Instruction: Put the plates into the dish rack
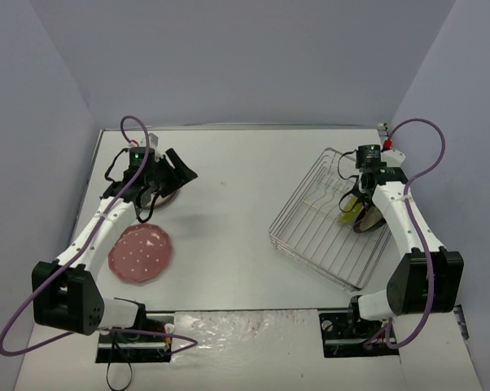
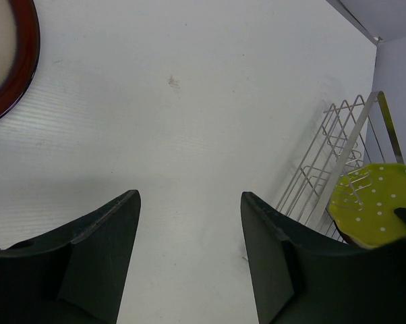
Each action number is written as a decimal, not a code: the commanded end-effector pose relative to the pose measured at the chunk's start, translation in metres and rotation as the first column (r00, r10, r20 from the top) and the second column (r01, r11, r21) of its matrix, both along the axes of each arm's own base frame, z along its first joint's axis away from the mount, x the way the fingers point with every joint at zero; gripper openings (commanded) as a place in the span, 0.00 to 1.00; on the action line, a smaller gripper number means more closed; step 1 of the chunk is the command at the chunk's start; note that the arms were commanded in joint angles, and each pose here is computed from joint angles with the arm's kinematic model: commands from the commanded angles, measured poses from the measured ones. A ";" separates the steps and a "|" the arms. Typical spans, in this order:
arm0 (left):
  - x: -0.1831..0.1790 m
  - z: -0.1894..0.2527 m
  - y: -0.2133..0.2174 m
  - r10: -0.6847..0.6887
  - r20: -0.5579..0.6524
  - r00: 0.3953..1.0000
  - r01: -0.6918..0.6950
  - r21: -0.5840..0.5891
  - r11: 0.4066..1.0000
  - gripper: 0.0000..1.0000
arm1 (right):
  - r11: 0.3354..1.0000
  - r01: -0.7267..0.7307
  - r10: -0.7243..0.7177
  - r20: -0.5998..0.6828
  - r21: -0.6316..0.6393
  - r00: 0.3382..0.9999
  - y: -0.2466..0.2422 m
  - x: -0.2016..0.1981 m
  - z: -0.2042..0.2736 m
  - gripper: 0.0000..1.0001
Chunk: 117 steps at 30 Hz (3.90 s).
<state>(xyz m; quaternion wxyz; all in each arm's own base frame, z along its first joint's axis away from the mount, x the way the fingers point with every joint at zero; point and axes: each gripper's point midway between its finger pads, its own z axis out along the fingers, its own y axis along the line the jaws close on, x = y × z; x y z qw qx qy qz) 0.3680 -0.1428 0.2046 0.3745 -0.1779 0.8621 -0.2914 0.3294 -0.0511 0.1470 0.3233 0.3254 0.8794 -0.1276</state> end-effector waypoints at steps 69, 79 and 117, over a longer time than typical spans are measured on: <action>0.011 0.021 0.045 0.212 0.022 0.977 -0.213 0.176 0.961 0.58 | 0.940 -0.342 0.308 0.414 0.009 0.857 0.133 0.046 0.177 0.64; 0.026 0.024 0.112 0.467 0.005 0.884 -0.447 0.298 0.844 0.61 | 0.771 -0.635 0.559 0.419 0.055 0.715 0.262 0.084 0.150 0.66; 0.073 -0.160 0.221 0.557 -0.355 0.751 -0.530 0.180 0.829 0.64 | 0.568 -0.805 0.693 0.429 0.171 0.580 0.350 0.111 0.077 0.67</action>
